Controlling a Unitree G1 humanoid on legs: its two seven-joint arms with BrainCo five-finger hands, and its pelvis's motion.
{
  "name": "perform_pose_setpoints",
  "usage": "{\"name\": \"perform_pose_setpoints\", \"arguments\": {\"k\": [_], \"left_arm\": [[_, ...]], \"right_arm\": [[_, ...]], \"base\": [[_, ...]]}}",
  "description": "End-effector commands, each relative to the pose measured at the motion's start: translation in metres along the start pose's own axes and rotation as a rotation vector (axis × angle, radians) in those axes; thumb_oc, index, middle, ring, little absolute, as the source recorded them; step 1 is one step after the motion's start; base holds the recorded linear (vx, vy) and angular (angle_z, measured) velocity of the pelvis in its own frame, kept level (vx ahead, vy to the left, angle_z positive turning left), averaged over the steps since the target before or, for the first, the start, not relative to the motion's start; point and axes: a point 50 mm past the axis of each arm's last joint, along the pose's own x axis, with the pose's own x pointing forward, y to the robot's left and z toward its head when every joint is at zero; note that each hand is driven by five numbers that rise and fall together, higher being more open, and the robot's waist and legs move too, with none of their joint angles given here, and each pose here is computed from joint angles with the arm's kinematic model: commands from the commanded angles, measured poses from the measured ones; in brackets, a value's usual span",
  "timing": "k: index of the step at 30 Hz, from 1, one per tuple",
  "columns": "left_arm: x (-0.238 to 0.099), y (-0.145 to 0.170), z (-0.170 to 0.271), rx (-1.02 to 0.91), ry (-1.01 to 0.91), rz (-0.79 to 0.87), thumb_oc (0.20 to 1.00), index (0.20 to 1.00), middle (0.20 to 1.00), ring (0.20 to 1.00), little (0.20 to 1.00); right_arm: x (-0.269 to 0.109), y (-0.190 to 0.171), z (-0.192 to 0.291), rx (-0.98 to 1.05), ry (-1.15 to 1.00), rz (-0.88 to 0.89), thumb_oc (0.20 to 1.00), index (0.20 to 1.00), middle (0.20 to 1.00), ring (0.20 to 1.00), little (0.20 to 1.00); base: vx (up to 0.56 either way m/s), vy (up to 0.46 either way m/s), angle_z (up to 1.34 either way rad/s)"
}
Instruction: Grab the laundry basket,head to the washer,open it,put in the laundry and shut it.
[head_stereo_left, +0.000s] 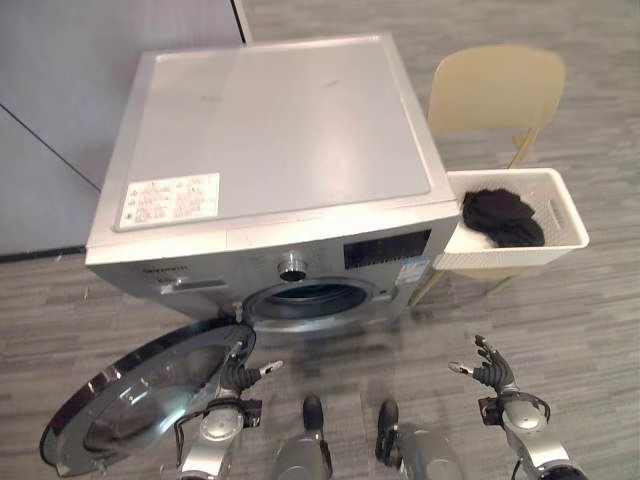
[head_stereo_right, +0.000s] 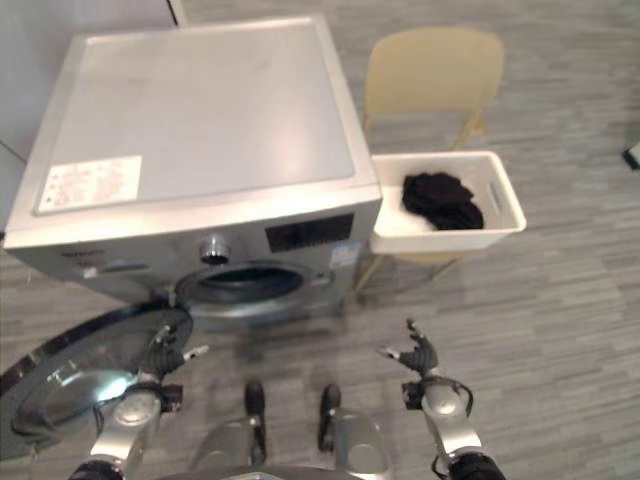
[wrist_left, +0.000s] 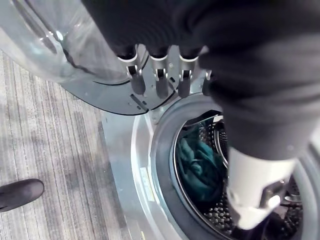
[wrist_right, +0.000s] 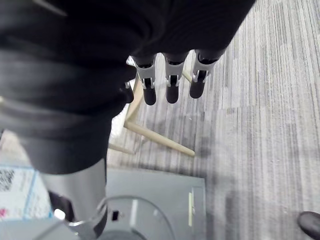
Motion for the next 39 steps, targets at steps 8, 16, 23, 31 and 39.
{"name": "perform_pose_setpoints", "arguments": {"k": [8, 16, 23, 31, 39], "left_arm": [[-0.002, -0.007, -0.007, 0.051, 0.023, -0.066, 1.000, 1.000, 1.000, 1.000, 1.000], [0.006, -0.015, 0.024, 0.112, -0.100, -0.109, 1.000, 1.000, 1.000, 1.000, 1.000], [0.007, -0.011, 0.020, 0.136, -0.084, -0.094, 1.000, 1.000, 1.000, 1.000, 1.000], [0.009, -0.038, 0.023, 0.119, -0.094, -0.174, 1.000, 1.000, 1.000, 1.000, 1.000], [0.006, -0.044, 0.014, 0.113, -0.061, -0.191, 1.000, 1.000, 1.000, 1.000, 1.000]], "right_arm": [[0.001, -0.008, -0.004, 0.109, 0.023, -0.032, 1.000, 1.000, 1.000, 1.000, 1.000], [0.003, 0.008, 0.005, 0.162, -0.001, 0.009, 1.000, 1.000, 1.000, 1.000, 1.000], [0.001, 0.018, 0.010, 0.075, -0.022, 0.070, 1.000, 1.000, 1.000, 1.000, 1.000], [-0.004, 0.000, 0.006, 0.027, -0.034, 0.034, 1.000, 1.000, 1.000, 1.000, 1.000], [-0.003, 0.004, 0.004, 0.017, -0.021, 0.051, 1.000, 1.000, 1.000, 1.000, 1.000]], "base": [[0.11, 0.139, -0.29], [-0.07, 0.104, -1.19], [0.09, -0.095, -1.29], [0.11, -0.262, -0.12], [0.14, -0.049, -0.26]]}}
